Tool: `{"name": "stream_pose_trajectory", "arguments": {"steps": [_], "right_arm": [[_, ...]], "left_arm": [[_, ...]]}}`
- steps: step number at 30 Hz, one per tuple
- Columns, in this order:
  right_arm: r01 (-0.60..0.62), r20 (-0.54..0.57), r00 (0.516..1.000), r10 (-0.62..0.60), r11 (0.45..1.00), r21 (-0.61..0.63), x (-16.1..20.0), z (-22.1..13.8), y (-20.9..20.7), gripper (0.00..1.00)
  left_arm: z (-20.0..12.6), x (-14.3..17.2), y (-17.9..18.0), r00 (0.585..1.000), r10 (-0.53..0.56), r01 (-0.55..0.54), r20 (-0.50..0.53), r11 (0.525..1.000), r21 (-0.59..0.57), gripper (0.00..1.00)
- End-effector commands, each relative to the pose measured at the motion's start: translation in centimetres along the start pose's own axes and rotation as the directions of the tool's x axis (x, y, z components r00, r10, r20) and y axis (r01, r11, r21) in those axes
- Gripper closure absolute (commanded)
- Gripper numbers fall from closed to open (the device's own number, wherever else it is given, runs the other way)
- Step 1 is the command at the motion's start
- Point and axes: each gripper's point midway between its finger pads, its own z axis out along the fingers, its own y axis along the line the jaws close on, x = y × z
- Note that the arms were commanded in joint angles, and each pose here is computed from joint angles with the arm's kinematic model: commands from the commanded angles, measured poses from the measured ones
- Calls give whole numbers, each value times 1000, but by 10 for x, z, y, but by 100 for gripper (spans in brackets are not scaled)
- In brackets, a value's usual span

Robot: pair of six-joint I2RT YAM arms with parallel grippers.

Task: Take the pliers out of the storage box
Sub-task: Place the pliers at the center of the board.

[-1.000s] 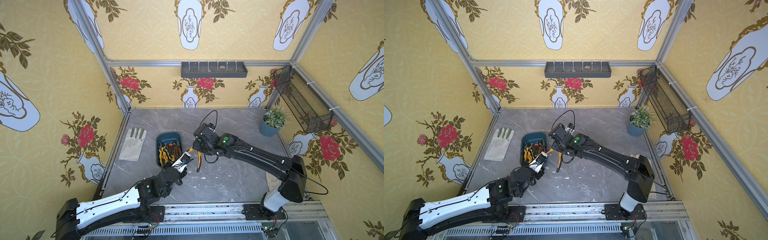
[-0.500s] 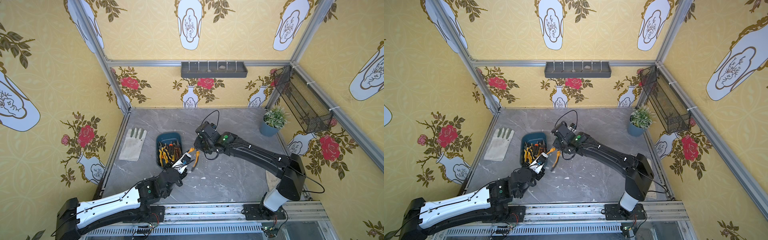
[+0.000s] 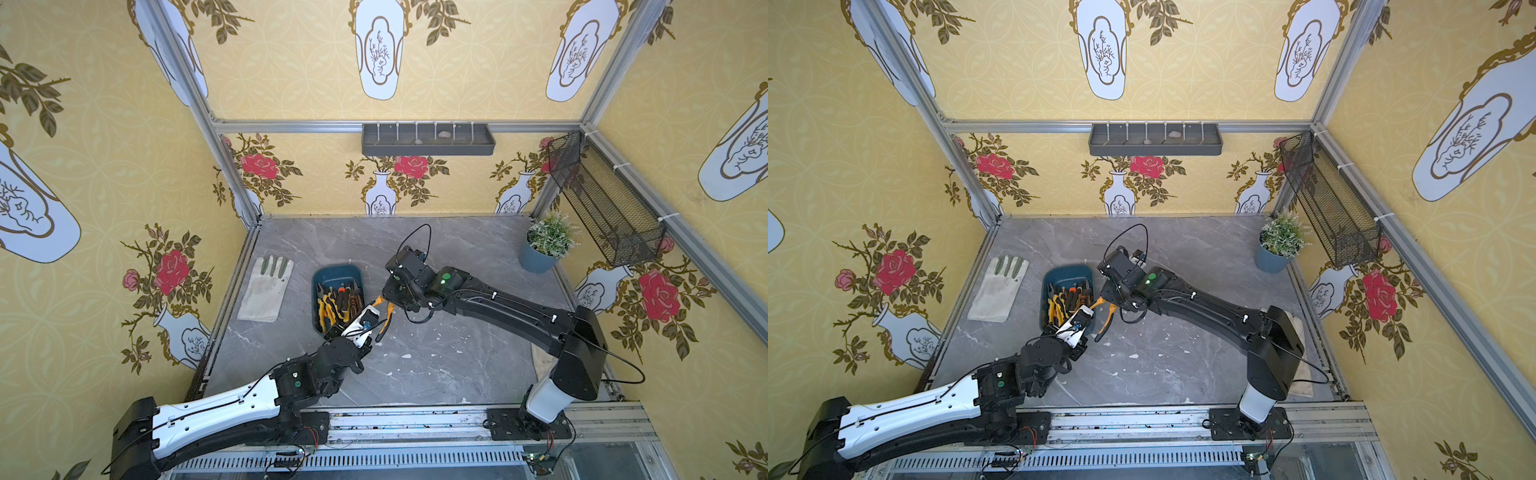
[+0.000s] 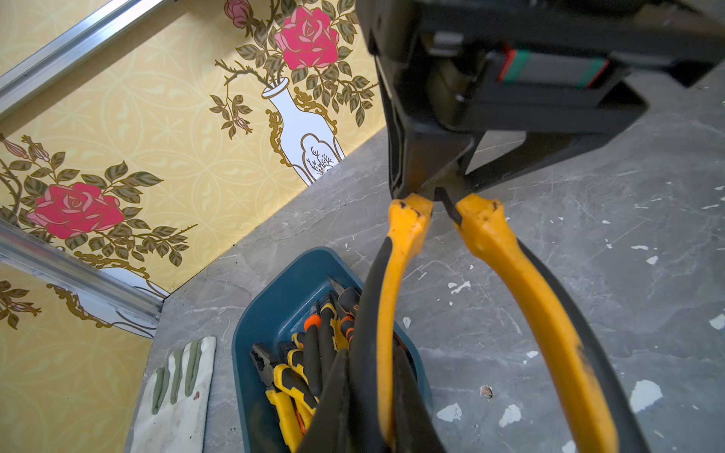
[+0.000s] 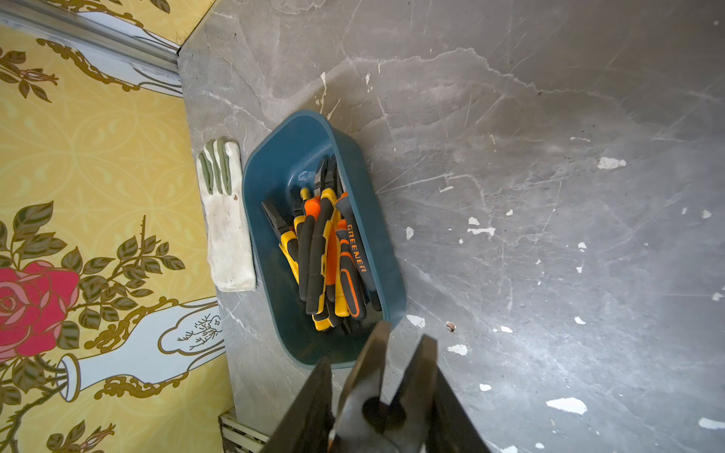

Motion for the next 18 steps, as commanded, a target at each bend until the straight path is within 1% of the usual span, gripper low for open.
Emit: {"name": "stream_pose_trajectory", "arguments": {"steps": [1, 4, 5, 7, 8, 10, 11, 15, 16, 17, 18], "right_arm": [[4, -57, 998, -8, 998, -61, 13, 0, 15, 60], [-2, -55, 998, -1, 998, -61, 14, 1, 14, 67], [-6, -51, 999, 3, 998, -59, 13, 1, 13, 75], [-8, -51, 999, 5, 998, -61, 13, 1, 13, 83], [-9, -47, 999, 6, 998, -59, 12, 1, 13, 89], [-4, -39, 999, 2, 999, -54, 11, 1, 11, 94], [1, -38, 999, -3, 999, -53, 10, 2, 11, 100], [50, -18, 999, -51, 996, -73, 6, -1, 15, 100], [68, -7, 998, -69, 995, -74, 4, -2, 15, 100], [103, 6, 995, -103, 992, -77, 2, -4, 16, 100], [142, 19, 990, -141, 986, -82, 0, -6, 18, 100]], "left_arm": [[-1, -12, 2, 996, -71, 71, 51, 997, 1, 100], [-1, -12, 2, 996, -76, 76, 54, 997, 1, 100], [-1, -11, 2, 996, -75, 75, 53, 997, 1, 100], [-2, -11, 2, 995, -79, 79, 54, 997, 1, 100], [-2, -11, 3, 995, -80, 80, 53, 997, 1, 100], [-2, -10, 3, 995, -80, 80, 53, 997, 2, 100], [-3, -10, 2, 995, -80, 80, 53, 997, 8, 100], [-5, -12, 2, 993, -98, 96, 62, 995, 27, 100], [-7, -13, 3, 992, -114, 113, 60, 993, 28, 93], [-9, -16, 6, 988, -146, 144, 58, 989, 30, 74], [-11, -18, 8, 982, -179, 177, 57, 984, 36, 57]]}}
